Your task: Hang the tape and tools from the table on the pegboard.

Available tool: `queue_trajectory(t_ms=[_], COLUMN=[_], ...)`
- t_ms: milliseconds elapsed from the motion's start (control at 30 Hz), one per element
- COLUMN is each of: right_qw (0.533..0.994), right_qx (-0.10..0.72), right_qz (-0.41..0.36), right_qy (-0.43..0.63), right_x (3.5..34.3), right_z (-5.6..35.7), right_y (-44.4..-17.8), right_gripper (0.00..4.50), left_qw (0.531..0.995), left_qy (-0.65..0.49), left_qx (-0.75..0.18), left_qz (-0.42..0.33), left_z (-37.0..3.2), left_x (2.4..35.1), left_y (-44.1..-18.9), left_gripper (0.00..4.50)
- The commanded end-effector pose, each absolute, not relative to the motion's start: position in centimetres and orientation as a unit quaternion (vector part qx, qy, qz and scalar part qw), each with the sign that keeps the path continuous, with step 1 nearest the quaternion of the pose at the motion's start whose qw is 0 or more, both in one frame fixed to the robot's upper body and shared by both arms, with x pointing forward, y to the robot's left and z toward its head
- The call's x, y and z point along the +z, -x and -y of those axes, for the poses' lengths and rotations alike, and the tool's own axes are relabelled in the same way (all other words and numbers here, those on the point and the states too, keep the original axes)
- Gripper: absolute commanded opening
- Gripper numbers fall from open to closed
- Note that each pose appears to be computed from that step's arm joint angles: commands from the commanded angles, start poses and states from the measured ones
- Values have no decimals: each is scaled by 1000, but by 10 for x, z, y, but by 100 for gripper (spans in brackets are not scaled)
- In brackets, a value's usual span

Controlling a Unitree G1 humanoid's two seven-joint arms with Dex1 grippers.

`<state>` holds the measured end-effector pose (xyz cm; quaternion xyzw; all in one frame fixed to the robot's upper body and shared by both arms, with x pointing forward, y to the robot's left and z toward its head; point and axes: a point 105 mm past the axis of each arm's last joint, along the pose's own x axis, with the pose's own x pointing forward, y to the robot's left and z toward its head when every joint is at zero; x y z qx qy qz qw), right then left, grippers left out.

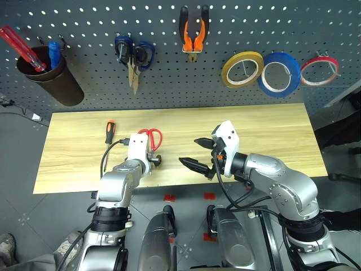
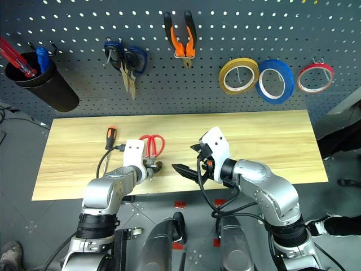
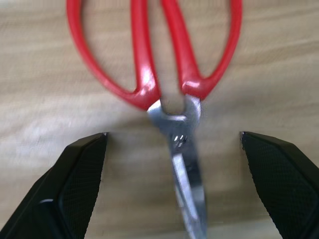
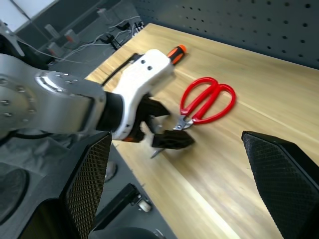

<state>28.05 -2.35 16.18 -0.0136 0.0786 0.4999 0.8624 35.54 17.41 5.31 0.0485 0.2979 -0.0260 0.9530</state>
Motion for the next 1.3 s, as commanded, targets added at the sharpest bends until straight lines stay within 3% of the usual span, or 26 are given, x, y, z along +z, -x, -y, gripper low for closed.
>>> queue_trajectory(t_ms=[33, 100, 200, 467, 633, 833, 1067, 1300], right_qw=[850, 847, 844, 846, 848, 855, 859, 825], right_qx=[523, 527, 530, 524, 519, 510, 496, 516], right_qz=[-69, -73, -83, -99, -100, -94, 35, 141], right_qy=[7, 3, -12, -26, -26, -11, 123, 181], right_x=[168, 168, 169, 167, 167, 167, 200, 219], right_z=[19, 19, 21, 27, 28, 30, 32, 27], right_y=[-270, -269, -268, -270, -270, -269, -266, -244], right_gripper=[446, 446, 450, 450, 450, 450, 450, 450], left_qw=[928, 923, 917, 911, 911, 927, 965, 957], left_qy=[-44, -37, -24, -29, -28, -43, -140, -276], left_qx=[-24, -28, -24, -17, -23, -38, -68, -77], left_qz=[-369, -382, -398, -411, -411, -370, -212, 39], left_z=[-173, -171, -172, -180, -181, -181, -185, -177], left_x=[15, 10, 4, 0, -1, 11, 60, 142], left_y=[-340, -336, -330, -326, -326, -330, -326, -310], left_gripper=[450, 450, 399, 158, 32, 32, 32, 32])
